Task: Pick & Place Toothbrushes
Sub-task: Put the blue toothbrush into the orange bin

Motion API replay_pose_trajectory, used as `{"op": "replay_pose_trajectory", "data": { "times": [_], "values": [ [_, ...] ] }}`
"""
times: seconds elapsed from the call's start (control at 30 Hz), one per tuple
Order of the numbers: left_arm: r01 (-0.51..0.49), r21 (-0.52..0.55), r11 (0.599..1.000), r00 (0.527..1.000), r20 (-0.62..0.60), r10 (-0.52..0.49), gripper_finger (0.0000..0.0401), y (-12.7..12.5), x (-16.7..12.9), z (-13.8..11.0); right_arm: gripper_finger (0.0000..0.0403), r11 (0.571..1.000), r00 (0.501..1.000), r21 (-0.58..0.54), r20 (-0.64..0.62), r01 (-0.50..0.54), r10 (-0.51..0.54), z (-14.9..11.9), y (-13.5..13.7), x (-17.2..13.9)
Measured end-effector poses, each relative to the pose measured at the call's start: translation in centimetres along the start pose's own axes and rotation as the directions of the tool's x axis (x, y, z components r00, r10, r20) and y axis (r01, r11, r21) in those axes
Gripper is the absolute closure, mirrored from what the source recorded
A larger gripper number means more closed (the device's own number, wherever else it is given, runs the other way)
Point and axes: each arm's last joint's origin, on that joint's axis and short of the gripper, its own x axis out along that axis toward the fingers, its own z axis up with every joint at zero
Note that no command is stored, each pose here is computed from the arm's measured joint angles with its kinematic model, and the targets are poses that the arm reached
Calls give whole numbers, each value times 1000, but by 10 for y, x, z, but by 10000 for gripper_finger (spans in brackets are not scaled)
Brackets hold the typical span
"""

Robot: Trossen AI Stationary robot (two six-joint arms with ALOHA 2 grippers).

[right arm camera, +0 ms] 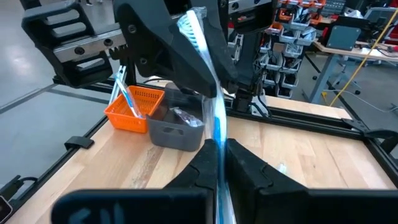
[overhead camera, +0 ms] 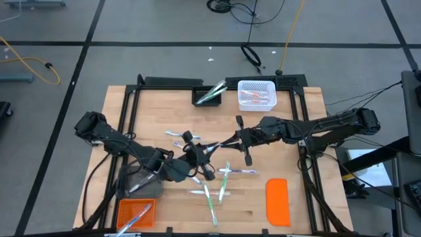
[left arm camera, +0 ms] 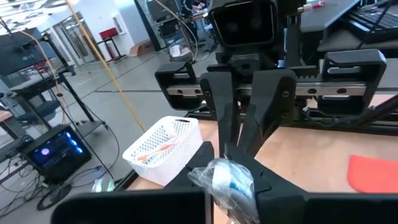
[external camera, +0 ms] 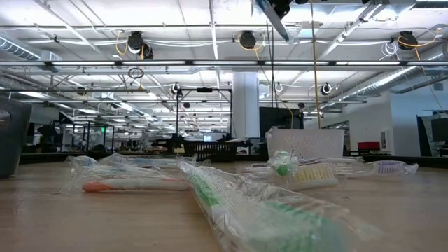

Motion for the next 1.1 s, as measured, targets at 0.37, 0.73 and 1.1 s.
{"op": "replay_pose_trajectory", "data": {
  "times": [0.37,0.73,1.1],
  "values": [
    [2,7,1000,1000,0,-2,395,0,0,0,350,1000,1000,4,4,17,-17,0,-1,0],
    [25,26,999,1000,-13,-24,393,-7,-10,-3,290,1000,999,3,-33,8,-8,-3,0,0],
    [48,25,999,996,-77,-46,396,-19,-33,-16,262,1000,999,3,-39,3,-3,-4,2,0]
  ]
}}
